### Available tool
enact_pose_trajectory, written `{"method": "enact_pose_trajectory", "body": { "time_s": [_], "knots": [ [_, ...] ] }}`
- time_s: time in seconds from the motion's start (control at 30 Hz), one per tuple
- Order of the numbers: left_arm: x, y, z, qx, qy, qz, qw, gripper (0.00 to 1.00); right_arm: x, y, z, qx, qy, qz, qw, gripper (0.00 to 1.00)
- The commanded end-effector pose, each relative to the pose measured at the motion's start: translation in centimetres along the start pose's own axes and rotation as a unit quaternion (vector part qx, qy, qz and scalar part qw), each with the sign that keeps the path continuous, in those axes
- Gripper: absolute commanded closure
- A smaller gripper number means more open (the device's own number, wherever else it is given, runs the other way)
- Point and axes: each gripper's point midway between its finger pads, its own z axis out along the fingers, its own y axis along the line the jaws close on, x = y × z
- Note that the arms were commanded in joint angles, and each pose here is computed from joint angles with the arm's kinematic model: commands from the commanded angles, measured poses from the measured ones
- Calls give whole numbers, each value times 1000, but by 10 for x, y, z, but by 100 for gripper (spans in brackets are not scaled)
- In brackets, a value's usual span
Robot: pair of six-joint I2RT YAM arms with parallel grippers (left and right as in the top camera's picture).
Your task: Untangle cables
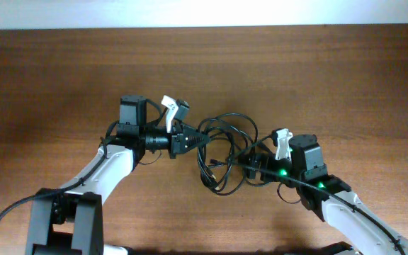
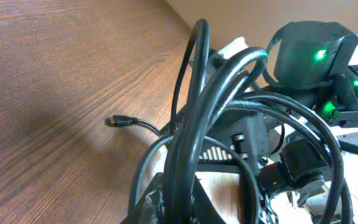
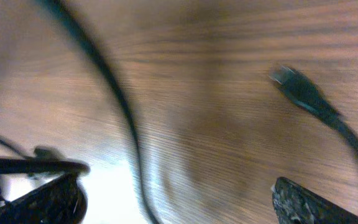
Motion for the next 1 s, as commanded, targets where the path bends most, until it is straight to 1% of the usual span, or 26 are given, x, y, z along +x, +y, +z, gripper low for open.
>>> {"method": "enact_pose_trajectory", "body": {
  "time_s": [0.0,0.13,0.33,0.53,0.7,0.8,0.83,0.97],
  "knots": [
    [0,-8,1,23,-1,10,1000,100,0,-24,-1,67,-10,4,998,1],
    [0,-5,1,17,-1,23,1000,100,3,-31,-2,84,-5,8,996,1],
    [-3,6,-14,-1,-14,6,1000,100,2,-32,-2,87,-8,16,996,1],
    [-3,7,-15,-4,-16,6,1000,100,1,-21,0,58,-7,11,998,1],
    [-3,13,-15,-22,-15,7,1000,100,-2,-10,1,30,-9,6,999,1],
    [-2,26,-16,-58,-11,-1,998,100,-5,0,1,4,-11,1,1000,1],
    [-1,33,-17,-80,-11,-20,997,100,-6,2,1,-2,-13,-2,1000,1],
    [0,43,-19,-109,-11,-42,993,100,-7,5,1,-10,-14,-3,1000,1]
  ]
}}
